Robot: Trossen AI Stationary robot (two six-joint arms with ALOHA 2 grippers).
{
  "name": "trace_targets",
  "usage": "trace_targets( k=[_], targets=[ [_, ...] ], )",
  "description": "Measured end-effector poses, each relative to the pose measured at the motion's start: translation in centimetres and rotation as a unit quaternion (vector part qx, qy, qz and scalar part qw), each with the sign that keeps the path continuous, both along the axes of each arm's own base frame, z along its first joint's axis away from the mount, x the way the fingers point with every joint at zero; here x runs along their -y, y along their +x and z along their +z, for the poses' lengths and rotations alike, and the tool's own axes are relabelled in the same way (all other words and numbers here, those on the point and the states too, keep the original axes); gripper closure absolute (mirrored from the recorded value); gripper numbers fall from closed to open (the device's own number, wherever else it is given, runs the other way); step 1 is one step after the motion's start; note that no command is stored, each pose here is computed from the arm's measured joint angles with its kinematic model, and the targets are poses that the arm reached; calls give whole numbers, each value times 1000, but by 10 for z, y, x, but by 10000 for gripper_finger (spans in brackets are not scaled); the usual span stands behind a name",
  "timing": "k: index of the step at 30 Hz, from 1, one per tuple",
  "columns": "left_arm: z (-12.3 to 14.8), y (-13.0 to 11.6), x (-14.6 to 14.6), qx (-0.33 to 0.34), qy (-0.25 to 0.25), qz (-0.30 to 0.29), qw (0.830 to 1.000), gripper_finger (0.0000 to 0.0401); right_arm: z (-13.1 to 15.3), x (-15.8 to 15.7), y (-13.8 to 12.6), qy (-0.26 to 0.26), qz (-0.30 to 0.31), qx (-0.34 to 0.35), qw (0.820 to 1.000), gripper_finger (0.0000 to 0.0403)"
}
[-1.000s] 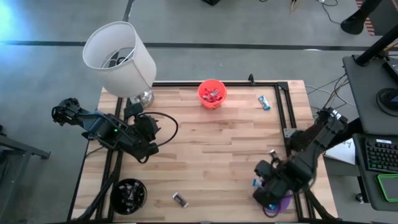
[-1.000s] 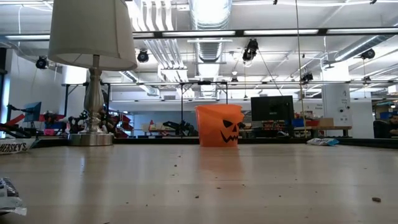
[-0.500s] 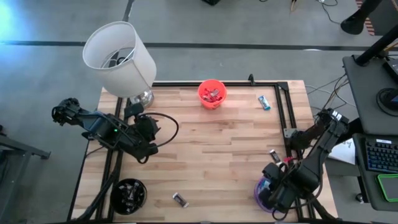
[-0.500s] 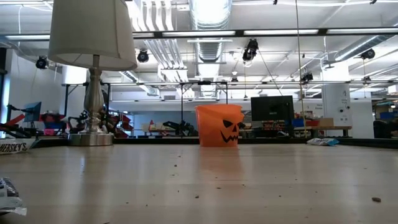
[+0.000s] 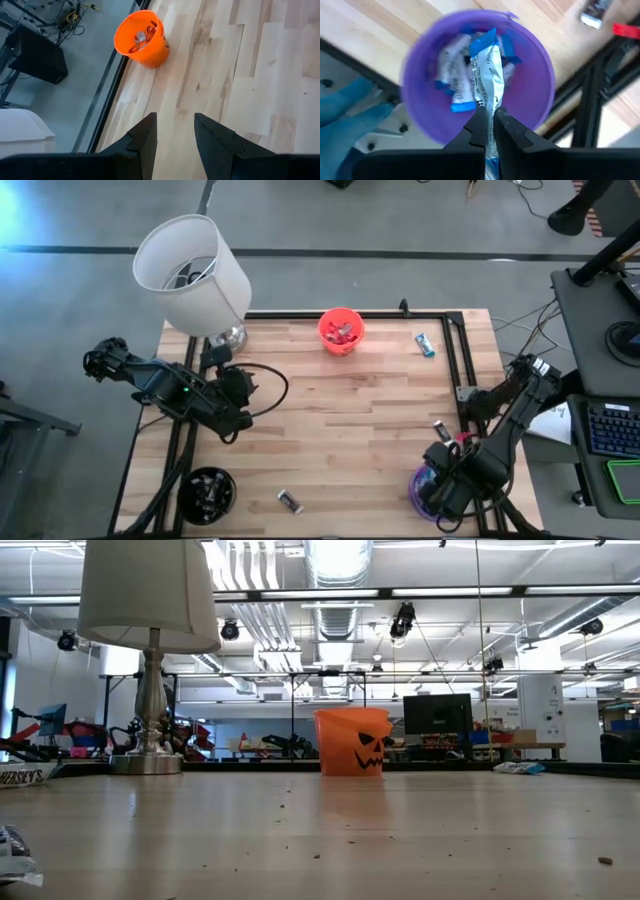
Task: Organize candy in baskets
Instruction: Put the white chocolate into the purple bucket
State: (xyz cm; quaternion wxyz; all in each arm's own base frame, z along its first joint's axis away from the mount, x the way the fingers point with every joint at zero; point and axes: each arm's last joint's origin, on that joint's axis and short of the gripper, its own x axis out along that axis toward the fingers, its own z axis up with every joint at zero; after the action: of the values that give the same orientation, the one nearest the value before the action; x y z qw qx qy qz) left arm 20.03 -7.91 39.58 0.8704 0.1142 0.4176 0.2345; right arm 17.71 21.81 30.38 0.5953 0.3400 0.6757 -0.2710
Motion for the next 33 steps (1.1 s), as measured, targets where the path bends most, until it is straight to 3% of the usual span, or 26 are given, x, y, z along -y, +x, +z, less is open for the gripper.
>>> trace_targets(
  k=[8,13,19,25,33],
  targets=[
    [0,0,0,-1,1,-1,1000,288,-18,4,-5,-30,-58,-42,997,390],
    [0,0,0,-3,4,-4,1000,288,-19,4,-4,-27,-48,-40,998,390],
    [0,0,0,-2,6,-4,1000,288,-20,-2,-2,26,-16,-50,998,390],
    [0,0,0,0,6,-1,1000,288,-31,-11,6,76,0,-8,997,390],
    [0,0,0,2,4,1,1000,288,-44,-9,2,58,-29,-28,998,390]
  ],
)
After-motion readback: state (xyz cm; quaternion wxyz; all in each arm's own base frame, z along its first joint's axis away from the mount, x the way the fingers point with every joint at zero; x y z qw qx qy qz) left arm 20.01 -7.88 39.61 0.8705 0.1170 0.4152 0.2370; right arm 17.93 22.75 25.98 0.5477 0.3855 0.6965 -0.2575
